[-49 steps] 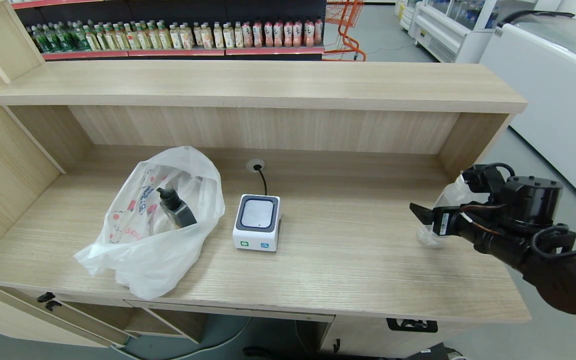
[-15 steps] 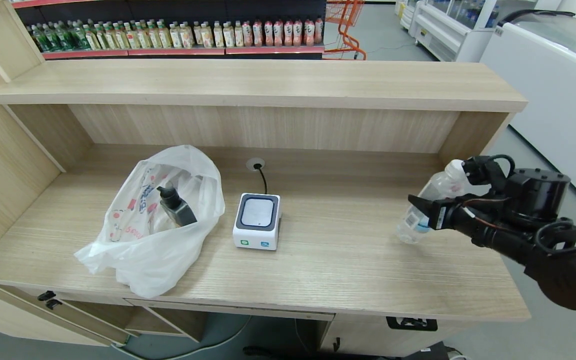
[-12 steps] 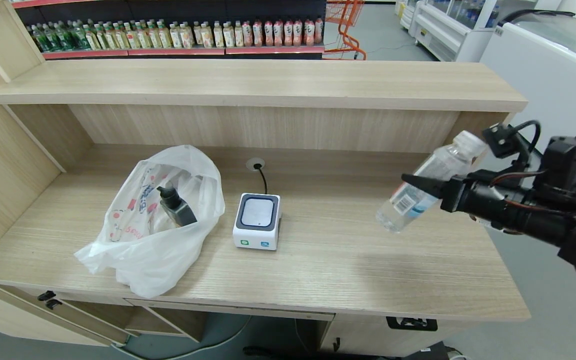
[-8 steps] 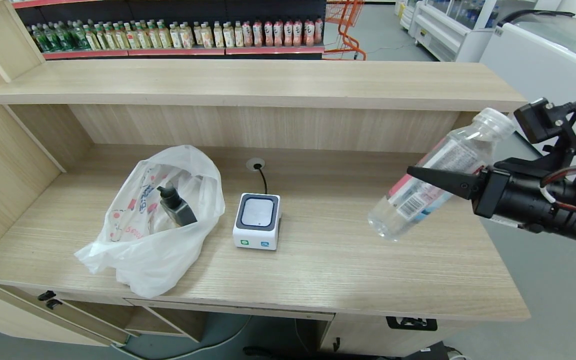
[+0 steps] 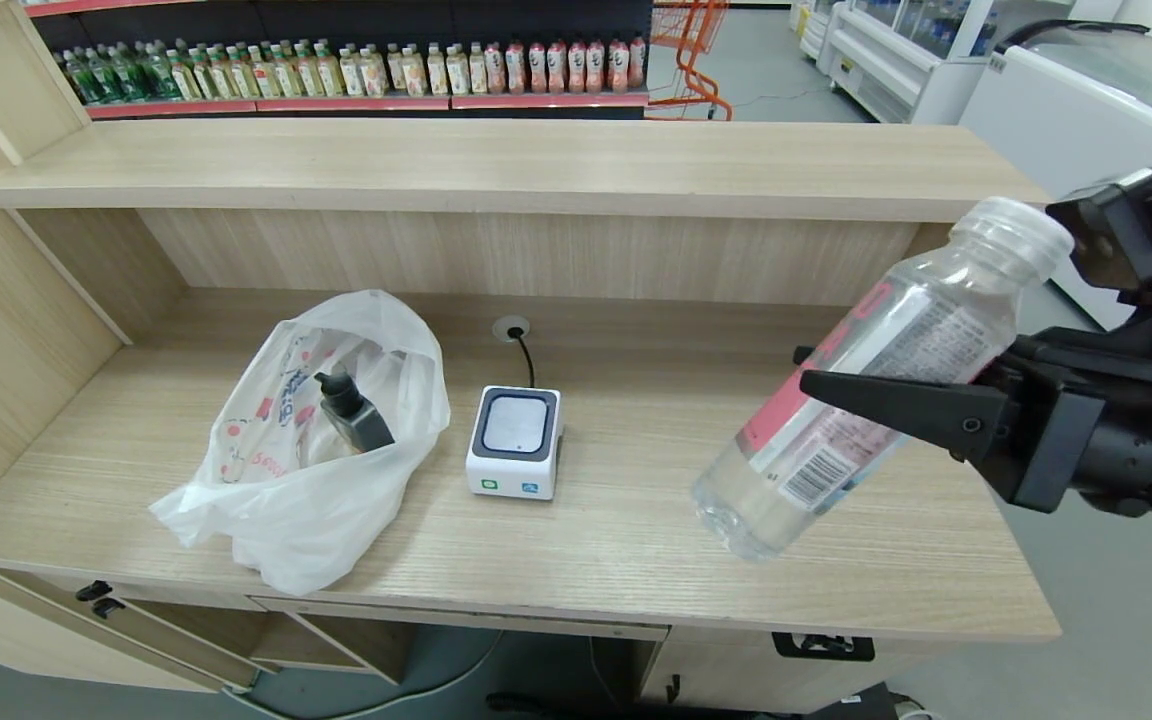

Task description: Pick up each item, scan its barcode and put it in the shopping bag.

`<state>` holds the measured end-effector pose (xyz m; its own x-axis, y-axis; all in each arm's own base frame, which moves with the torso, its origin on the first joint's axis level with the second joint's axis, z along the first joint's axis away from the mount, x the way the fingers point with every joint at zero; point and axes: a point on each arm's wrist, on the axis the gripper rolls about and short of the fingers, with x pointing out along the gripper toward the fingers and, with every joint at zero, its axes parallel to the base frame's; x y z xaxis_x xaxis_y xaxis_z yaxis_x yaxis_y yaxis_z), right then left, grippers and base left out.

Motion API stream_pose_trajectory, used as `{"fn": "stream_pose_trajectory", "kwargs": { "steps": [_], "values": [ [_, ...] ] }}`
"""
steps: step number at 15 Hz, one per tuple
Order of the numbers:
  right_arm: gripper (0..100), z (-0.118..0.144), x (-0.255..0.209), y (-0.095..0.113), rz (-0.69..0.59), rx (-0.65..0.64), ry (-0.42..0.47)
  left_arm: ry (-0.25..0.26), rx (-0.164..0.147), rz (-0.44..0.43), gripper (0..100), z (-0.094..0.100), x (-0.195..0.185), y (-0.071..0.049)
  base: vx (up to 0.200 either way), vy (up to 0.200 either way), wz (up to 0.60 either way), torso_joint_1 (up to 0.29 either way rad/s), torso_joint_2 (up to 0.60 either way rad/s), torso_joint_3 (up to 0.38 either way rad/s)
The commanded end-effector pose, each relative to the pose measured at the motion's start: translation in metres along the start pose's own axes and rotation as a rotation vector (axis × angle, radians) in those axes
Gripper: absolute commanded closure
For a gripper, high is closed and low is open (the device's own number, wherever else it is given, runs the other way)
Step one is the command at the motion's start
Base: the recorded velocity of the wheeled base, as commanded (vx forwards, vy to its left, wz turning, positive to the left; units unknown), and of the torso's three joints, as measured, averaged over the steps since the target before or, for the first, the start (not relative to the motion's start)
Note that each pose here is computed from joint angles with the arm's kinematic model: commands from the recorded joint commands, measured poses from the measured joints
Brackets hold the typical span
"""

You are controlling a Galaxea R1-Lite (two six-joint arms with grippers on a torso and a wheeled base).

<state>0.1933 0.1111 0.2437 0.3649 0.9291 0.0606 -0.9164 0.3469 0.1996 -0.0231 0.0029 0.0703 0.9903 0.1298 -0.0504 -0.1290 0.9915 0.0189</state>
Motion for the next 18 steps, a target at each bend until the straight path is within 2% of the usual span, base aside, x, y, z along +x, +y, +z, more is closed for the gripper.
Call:
{"fn": "stream_pose_trajectory", "kwargs": {
  "steps": [1, 3, 6, 7, 10, 14, 18],
  "values": [
    [100, 0.003, -0.002, 0.011, 0.024, -0.009, 0.004, 0.000, 0.000, 0.000, 0, 0.000, 0.000, 0.000, 0.000, 0.000, 0.00, 0.000, 0.00, 0.000],
    [100, -0.004, -0.006, 0.015, 0.028, -0.052, 0.037, 0.000, 0.001, 0.000, 0, 0.000, 0.000, 0.000, 0.000, 0.000, 0.00, 0.000, 0.00, 0.000],
    [100, -0.003, -0.001, 0.016, 0.021, -0.071, 0.040, 0.000, 0.000, 0.000, 0, 0.000, 0.000, 0.000, 0.000, 0.000, 0.00, 0.000, 0.00, 0.000],
    [100, -0.005, 0.002, 0.015, -0.006, -0.048, 0.044, 0.000, 0.000, 0.000, 0, 0.000, 0.000, 0.000, 0.000, 0.000, 0.00, 0.000, 0.00, 0.000],
    [100, 0.003, -0.001, 0.030, 0.037, 0.165, 0.019, 0.000, 0.000, 0.000, 0, 0.000, 0.000, 0.000, 0.000, 0.000, 0.00, 0.000, 0.00, 0.000],
    [100, 0.002, 0.002, 0.038, 0.079, 0.177, 0.028, 0.000, 0.000, 0.000, 0, 0.000, 0.000, 0.000, 0.000, 0.000, 0.00, 0.000, 0.00, 0.000],
    [100, 0.000, 0.004, 0.036, 0.079, 0.180, 0.038, 0.000, 0.000, 0.000, 0, 0.000, 0.000, 0.000, 0.000, 0.000, 0.00, 0.000, 0.00, 0.000]
  ]
}}
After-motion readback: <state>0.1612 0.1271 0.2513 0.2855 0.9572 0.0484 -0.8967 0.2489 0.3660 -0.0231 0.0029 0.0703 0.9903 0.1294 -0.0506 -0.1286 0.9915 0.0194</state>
